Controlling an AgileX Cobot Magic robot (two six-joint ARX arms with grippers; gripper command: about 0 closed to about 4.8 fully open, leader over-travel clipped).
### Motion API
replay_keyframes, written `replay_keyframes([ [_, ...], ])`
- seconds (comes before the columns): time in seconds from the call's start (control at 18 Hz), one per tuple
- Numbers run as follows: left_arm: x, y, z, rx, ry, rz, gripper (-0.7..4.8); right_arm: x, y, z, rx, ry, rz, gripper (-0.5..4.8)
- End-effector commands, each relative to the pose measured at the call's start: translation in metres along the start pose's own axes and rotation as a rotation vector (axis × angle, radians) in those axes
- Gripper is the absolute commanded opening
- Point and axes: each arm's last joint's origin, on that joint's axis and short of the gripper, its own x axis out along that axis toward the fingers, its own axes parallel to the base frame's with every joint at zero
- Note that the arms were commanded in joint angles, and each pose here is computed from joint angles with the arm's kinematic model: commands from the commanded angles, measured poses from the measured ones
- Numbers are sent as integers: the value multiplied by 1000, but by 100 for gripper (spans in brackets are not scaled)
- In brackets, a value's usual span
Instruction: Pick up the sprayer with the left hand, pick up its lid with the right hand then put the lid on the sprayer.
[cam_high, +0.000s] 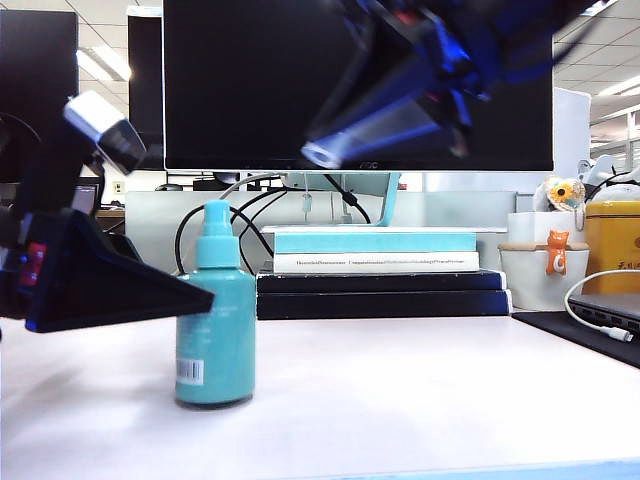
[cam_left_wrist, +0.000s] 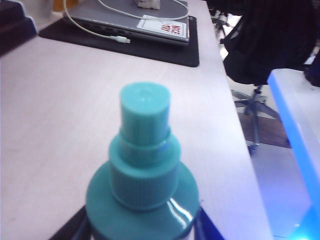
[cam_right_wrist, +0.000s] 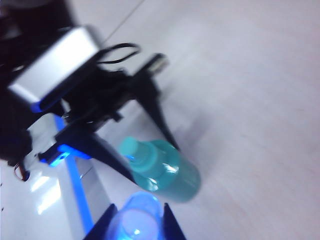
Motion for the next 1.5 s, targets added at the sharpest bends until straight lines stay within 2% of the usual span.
replay_keyframes([
  [0.06,4,4,-2,-16,-17,-64,232,4,6,2,-42,4,-14,85],
  [0.28,23,1,-5,-20,2,-133,232,8,10,1,-62,10,-15,85],
  [0.44,37,0,-3,7,29,-120,232,10,12,0,-73,21,-16,85],
  [0.67,41,5,0,-16,50,-111,232,10,13,-3,-92,66,-51,85],
  [0.89,43,6,1,-11,59,-97,233,9,16,3,-108,50,-64,85],
  [1.5,43,6,1,-10,59,-95,232,9,17,3,-112,101,-102,84],
])
